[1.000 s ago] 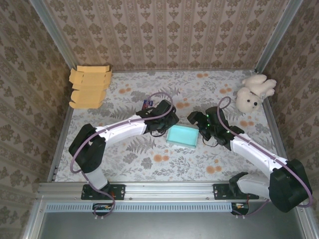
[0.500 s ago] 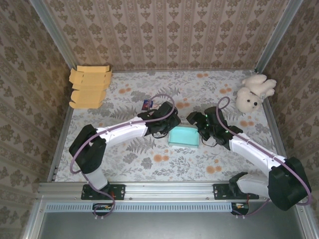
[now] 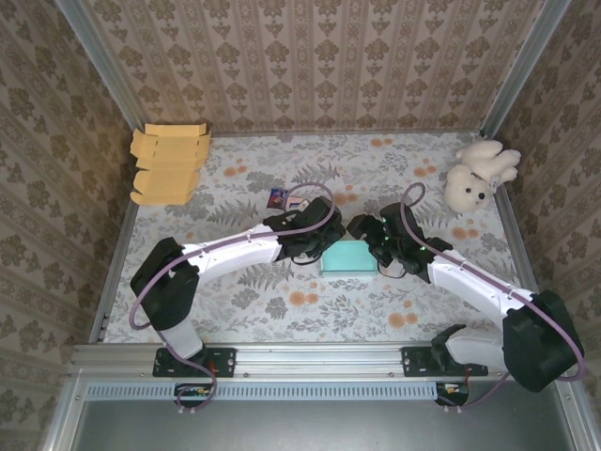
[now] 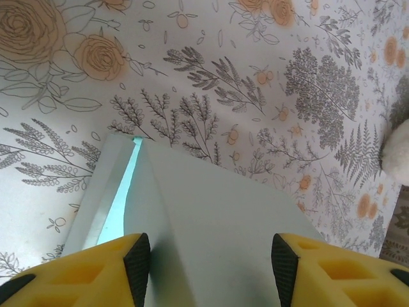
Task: Fold the paper box
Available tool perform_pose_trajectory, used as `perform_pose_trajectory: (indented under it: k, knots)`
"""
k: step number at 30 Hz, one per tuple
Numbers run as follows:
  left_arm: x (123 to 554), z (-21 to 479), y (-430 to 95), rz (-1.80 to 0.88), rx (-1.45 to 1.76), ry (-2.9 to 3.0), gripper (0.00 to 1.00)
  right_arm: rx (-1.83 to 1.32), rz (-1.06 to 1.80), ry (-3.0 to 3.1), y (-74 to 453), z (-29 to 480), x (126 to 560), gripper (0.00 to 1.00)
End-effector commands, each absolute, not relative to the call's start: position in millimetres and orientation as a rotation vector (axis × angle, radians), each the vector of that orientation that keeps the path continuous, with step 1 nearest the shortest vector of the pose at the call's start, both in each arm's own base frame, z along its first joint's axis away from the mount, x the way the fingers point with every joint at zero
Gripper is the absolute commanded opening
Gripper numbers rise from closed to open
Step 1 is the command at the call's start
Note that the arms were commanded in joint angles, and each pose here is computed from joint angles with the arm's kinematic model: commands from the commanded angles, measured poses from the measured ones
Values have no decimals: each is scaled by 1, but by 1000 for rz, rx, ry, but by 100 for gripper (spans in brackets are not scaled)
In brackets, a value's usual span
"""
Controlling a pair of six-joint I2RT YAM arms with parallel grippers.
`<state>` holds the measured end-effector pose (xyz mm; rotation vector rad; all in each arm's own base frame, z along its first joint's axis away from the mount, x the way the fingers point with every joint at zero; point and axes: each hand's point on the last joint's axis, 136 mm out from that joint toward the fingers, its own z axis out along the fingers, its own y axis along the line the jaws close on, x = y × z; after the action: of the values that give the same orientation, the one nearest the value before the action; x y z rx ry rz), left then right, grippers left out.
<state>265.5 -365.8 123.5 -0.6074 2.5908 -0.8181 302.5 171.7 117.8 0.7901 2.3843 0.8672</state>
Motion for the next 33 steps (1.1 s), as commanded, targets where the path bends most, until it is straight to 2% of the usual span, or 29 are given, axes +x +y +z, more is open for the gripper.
perform_pose_trajectory:
  k: [1, 8, 17, 33]
  knots:
    - [262, 113, -365, -783, -640, 2593, 55, 704, 885, 2394, 177, 123, 297, 87]
    - [258, 89, -345, -692, -680, 2592, 52, 671, 797, 2407, 164, 116, 288, 87]
    - [252, 70, -338, -658, -699, 2602, 44, 660, 716, 2425, 152, 99, 281, 87]
    - [249, 66, -313, -548, -698, 2580, 46, 576, 521, 2368, 117, 112, 267, 88]
